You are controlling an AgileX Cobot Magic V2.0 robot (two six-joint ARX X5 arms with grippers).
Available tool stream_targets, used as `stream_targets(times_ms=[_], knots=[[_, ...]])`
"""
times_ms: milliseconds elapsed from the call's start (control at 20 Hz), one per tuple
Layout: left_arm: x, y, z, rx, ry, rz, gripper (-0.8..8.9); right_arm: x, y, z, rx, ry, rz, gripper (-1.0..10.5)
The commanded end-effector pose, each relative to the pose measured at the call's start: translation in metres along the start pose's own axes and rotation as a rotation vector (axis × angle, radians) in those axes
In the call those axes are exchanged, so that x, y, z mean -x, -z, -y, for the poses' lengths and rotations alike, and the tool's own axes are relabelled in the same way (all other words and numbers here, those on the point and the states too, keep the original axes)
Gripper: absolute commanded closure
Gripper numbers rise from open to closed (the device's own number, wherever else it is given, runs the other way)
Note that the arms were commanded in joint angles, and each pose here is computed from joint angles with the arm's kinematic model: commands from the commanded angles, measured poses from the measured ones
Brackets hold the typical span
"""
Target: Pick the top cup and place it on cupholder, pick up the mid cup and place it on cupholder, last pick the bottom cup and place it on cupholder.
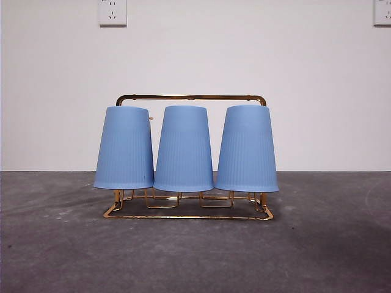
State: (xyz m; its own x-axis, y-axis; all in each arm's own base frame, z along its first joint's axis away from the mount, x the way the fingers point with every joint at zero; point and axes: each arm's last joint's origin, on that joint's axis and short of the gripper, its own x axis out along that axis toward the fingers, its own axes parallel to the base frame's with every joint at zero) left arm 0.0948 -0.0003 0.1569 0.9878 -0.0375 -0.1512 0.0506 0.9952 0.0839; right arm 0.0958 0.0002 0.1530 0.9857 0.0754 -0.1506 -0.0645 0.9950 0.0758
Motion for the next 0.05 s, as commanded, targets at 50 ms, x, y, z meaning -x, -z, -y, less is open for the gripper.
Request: stream_targets(times_ms=[50], knots=[[-0.0019,0.0072,0.0004,0.003,0.001,-0.025,8.07,-0.0005,0.001,0.0002,-0.017,0.001,0.004,9.4]])
